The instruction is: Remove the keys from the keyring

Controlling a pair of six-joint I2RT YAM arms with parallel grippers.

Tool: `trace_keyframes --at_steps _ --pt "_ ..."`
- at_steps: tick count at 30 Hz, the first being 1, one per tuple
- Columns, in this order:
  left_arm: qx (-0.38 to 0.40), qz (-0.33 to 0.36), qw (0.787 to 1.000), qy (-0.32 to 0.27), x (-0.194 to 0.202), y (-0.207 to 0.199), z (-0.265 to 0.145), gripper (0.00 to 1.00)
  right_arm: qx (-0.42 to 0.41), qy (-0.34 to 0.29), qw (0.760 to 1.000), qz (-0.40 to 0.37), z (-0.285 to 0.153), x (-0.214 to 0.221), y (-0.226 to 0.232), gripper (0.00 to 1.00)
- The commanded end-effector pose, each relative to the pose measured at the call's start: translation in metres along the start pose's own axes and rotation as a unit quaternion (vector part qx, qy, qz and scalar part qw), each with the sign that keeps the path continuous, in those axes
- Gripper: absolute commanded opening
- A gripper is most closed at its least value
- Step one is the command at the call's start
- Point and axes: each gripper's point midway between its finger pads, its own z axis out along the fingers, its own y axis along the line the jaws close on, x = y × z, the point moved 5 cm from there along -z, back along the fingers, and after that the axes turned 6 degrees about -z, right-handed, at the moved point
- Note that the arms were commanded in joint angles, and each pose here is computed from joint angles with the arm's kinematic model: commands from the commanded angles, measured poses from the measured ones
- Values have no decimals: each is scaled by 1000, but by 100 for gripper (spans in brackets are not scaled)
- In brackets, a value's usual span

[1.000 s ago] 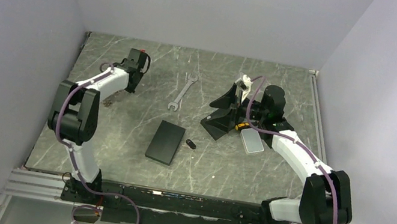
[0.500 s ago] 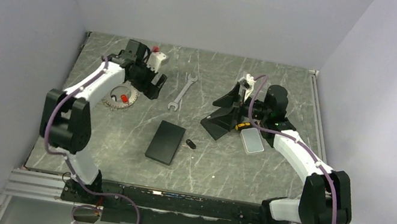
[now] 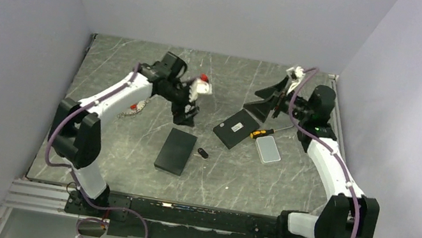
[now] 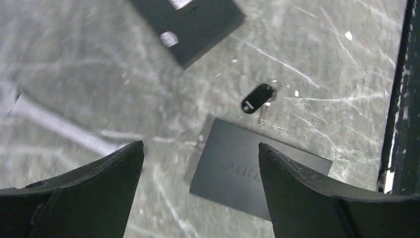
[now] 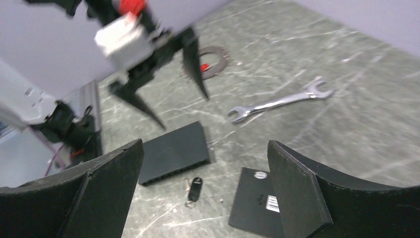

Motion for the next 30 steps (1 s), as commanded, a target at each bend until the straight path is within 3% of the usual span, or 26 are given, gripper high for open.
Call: trace_keyframes --at_steps 1,8,16,26,30 --pt "87 109 990 24 14 -24 39 87 81 -21 996 -22 -25 -30 -8 100" --pt "142 180 973 33 21 -48 90 69 148 -35 988 -31 -52 -34 -29 100" --pt "190 252 945 87 44 -75 133 58 148 -31 988 -30 -52 -27 -30 100" --pt "224 250 935 116 64 -81 151 54 139 -30 990 -25 -51 -23 -29 100" --pt "228 253 932 123 68 -84 155 47 136 -29 990 -24 -51 -22 -29 100"
